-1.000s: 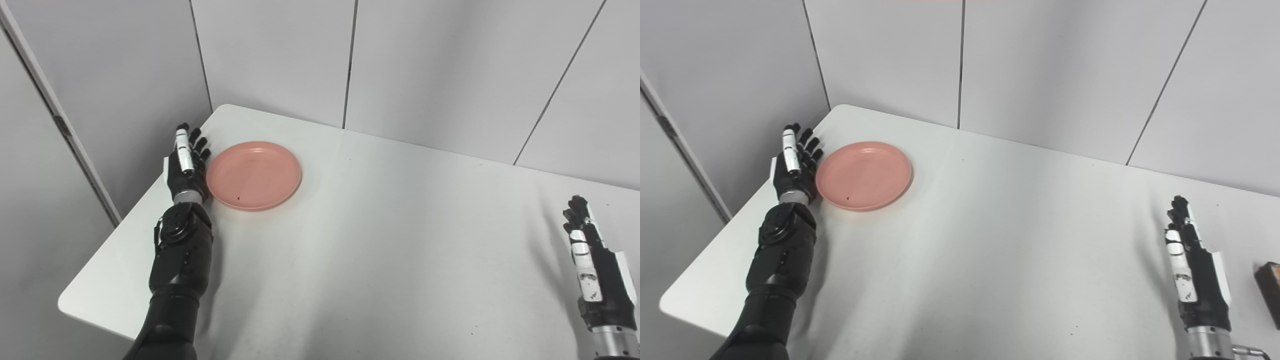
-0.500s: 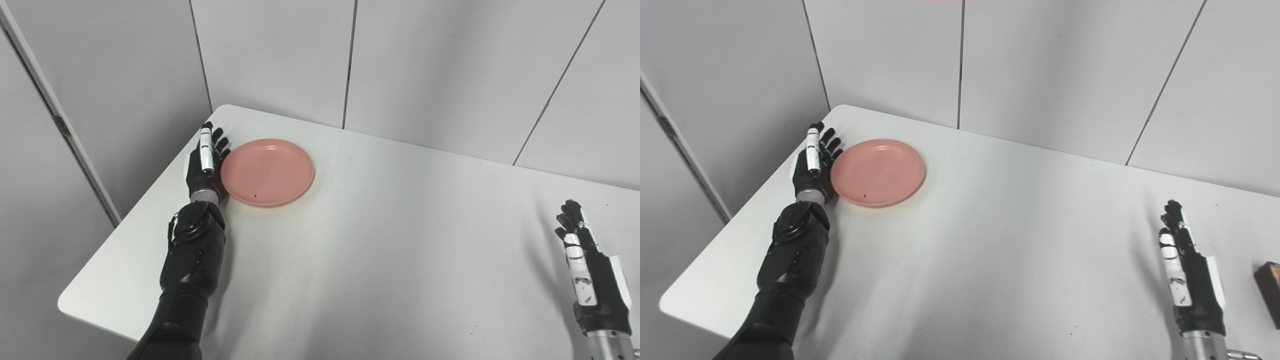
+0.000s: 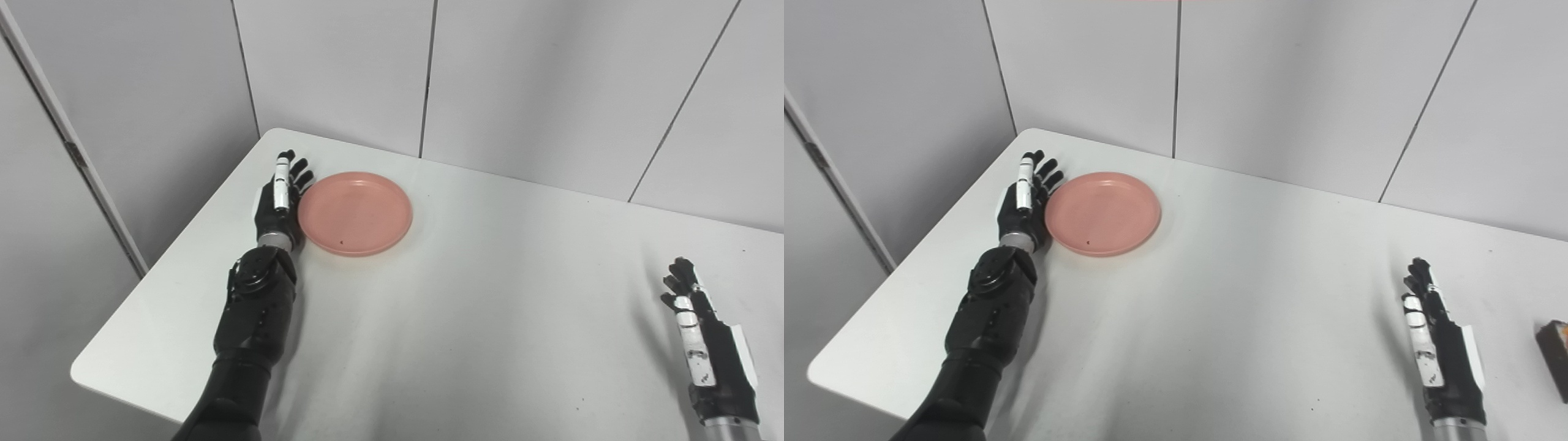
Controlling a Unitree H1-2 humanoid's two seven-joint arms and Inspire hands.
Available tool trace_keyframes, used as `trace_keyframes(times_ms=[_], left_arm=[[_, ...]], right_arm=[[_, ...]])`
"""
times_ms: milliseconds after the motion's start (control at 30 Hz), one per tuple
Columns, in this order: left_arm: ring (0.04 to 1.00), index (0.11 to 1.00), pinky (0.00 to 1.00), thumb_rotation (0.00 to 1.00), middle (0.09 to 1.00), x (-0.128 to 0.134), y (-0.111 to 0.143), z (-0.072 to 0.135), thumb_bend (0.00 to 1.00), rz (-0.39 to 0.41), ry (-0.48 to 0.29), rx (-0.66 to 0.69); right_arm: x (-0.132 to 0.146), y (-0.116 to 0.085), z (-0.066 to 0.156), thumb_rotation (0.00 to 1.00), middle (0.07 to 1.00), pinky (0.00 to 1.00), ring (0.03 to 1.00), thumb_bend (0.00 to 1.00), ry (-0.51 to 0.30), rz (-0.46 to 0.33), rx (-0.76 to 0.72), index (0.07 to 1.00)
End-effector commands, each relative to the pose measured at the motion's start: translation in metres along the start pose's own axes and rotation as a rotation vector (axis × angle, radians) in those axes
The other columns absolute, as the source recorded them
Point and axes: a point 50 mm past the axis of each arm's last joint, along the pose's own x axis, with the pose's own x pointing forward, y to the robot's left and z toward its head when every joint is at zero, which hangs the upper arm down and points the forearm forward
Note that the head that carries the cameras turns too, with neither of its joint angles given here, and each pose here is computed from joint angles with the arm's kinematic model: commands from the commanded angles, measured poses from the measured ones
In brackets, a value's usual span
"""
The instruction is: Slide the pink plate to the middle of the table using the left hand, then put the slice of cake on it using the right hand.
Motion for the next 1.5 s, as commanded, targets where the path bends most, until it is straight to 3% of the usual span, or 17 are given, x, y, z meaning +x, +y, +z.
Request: trace_keyframes(times_ms=[0,500,733,1033,1467], left_arm=[[0.9,0.907,0.88,1.0,0.911,-0.003,-0.019,-0.009,0.36,-0.062,0.063,-0.022],[0.889,0.896,0.89,1.0,0.893,-0.03,-0.078,-0.02,0.38,-0.282,0.164,-0.062],[0.892,0.901,0.89,1.0,0.9,-0.044,-0.093,-0.027,0.38,-0.391,0.238,-0.112],[0.933,0.925,0.93,1.0,0.935,-0.067,-0.112,-0.034,0.37,-0.51,0.29,-0.156],[0.974,0.987,0.99,1.0,0.982,-0.098,-0.124,-0.053,0.34,-0.672,0.396,-0.137]], right_arm=[[-0.009,0.01,-0.004,1.0,0.946,0.9,0.93,0.26,0.034,-0.012,0.015,0.947],[-0.009,0.025,0.016,1.0,0.947,0.91,0.929,0.22,0.041,-0.017,0.032,0.951],[-0.008,0.034,0.022,1.0,0.991,0.98,0.977,0.22,0.055,-0.002,0.048,0.992],[-0.009,0.042,0.025,1.0,0.986,0.96,0.968,0.14,0.043,-0.003,0.02,0.997],[-0.007,0.059,0.019,1.0,0.973,0.94,0.954,0.23,0.055,-0.019,-0.003,0.976]])
